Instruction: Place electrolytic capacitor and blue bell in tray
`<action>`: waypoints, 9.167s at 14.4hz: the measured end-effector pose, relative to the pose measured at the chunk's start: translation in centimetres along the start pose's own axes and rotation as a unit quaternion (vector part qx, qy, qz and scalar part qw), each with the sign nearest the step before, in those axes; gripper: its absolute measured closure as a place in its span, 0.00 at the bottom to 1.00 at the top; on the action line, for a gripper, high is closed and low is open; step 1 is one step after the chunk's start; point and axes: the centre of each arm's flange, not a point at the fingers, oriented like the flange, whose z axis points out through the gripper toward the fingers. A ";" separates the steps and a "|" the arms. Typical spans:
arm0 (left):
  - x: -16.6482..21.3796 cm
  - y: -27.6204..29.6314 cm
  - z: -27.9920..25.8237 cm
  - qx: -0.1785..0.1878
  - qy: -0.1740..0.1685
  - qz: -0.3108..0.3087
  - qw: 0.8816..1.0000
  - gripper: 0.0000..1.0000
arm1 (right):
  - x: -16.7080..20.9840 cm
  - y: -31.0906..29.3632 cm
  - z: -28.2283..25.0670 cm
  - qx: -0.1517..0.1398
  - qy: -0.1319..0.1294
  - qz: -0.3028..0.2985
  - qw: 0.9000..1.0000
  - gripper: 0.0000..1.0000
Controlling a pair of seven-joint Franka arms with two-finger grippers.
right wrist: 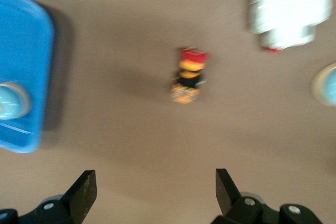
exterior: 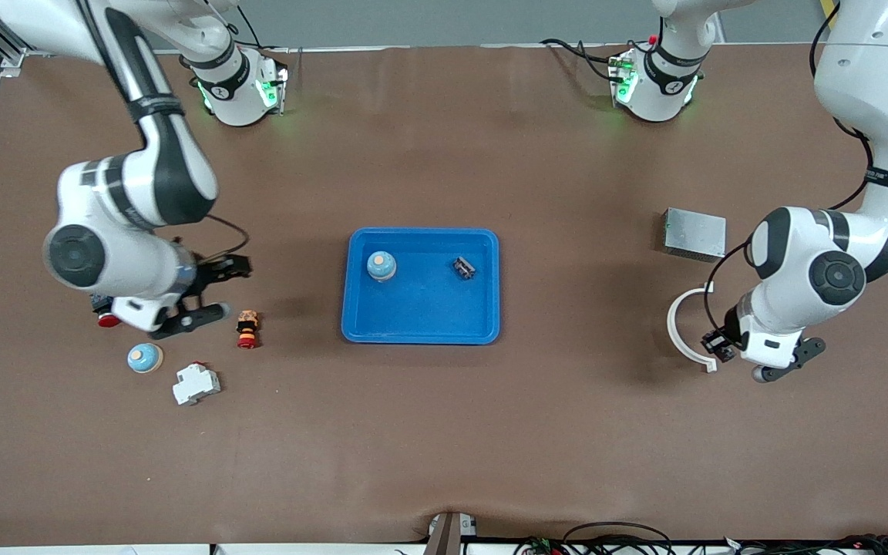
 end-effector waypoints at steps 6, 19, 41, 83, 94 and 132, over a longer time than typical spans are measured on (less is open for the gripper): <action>-7.0 12.5 -3.6 -0.029 0.013 0.005 0.999 0.68 | -1.5 10.7 -0.1 -0.035 0.053 -0.094 0.994 0.00; -22.1 29.4 -6.6 -0.081 -0.004 -0.108 0.991 0.68 | 1.3 23.2 10.8 -0.045 0.033 -0.187 0.981 0.00; -24.6 35.0 -1.2 -0.066 -0.016 -0.308 0.949 0.00 | 2.1 22.3 18.0 -0.031 0.024 -0.203 0.978 0.00; -7.0 -5.3 -38.8 0.003 -0.020 0.138 0.990 0.00 | 8.9 -25.8 12.9 0.057 0.042 0.262 0.962 0.34; -8.4 -7.8 -40.0 0.007 -0.033 0.211 0.977 0.00 | 9.5 -25.7 16.9 0.033 0.041 0.262 0.964 0.34; -11.0 -3.6 -40.4 0.011 -0.033 0.211 0.977 0.00 | -9.3 8.0 -18.7 0.026 0.051 0.198 0.979 0.00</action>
